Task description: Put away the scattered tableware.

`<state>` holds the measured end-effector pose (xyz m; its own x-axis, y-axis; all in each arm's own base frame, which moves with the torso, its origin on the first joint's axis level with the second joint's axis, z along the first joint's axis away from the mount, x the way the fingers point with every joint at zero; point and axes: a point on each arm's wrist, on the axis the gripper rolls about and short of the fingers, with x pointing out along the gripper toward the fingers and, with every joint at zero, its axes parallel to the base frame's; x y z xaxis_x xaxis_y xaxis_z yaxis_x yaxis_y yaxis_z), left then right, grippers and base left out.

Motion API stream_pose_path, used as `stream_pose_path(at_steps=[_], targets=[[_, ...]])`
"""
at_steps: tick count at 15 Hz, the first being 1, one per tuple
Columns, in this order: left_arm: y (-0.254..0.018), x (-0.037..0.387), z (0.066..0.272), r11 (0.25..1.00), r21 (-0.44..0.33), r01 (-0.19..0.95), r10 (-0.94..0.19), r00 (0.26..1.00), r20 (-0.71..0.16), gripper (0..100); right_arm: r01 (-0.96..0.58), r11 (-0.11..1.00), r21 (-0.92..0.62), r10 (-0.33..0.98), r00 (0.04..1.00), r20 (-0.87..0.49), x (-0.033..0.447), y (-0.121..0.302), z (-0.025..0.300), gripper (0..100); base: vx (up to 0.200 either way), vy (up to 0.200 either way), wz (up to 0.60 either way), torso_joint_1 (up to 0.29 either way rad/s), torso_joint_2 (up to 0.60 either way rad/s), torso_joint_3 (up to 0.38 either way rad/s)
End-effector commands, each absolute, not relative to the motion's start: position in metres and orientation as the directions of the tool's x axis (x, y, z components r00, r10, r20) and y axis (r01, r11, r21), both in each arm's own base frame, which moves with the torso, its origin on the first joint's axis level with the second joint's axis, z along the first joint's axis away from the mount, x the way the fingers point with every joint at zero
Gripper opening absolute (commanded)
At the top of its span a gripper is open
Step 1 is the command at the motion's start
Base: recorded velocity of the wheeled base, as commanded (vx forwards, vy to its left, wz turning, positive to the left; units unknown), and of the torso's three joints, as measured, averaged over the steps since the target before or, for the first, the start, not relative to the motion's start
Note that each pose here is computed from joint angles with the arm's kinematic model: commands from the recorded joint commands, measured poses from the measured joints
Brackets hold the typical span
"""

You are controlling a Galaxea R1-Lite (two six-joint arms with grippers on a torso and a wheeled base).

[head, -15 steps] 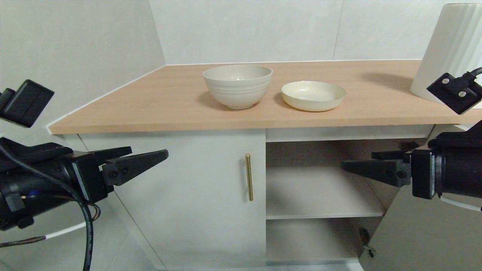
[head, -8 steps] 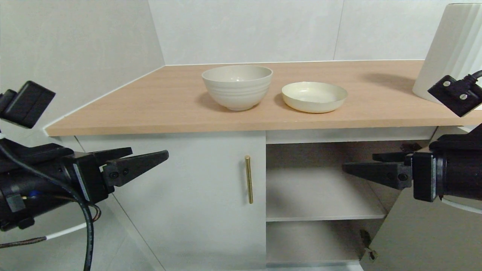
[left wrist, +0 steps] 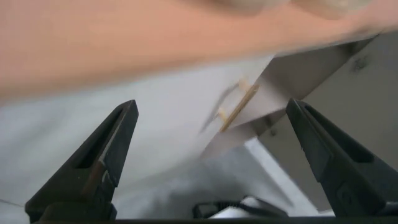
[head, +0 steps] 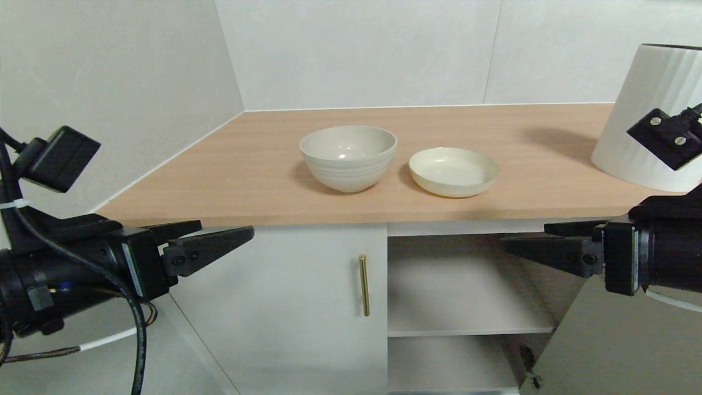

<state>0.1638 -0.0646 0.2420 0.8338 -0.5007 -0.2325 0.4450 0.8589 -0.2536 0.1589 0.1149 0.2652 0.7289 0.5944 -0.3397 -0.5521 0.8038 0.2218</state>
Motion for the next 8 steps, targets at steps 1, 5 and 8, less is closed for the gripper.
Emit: stream_pose_path(at_steps=[1, 5, 8], targets=[[-0.067, 0.169, 0.237, 0.861, -0.258, 0.438, -0.498, 0.828, -0.258, 100, -0.546, 0.807, 0.223, 0.59, 0.733, -0.339, 0.159, 0.113, 0.265, 100, 0.0, 0.0, 0.0, 0.139, -0.52, -0.3], [-0.07, 0.177, 0.228, 0.865, -0.263, 0.427, -0.494, 0.816, -0.301, 100, -0.549, 0.81, 0.205, 0.585, 0.73, -0.353, 0.162, 0.114, 0.262, 100, 0.0, 0.0, 0.0, 0.171, -0.47, -0.301], [-0.071, 0.181, 0.224, 0.867, -0.265, 0.421, -0.491, 0.809, -0.323, 100, -0.55, 0.81, 0.206, 0.585, 0.729, -0.356, 0.163, 0.114, 0.261, 100, 0.0, 0.0, 0.0, 0.18, -0.46, -0.282]])
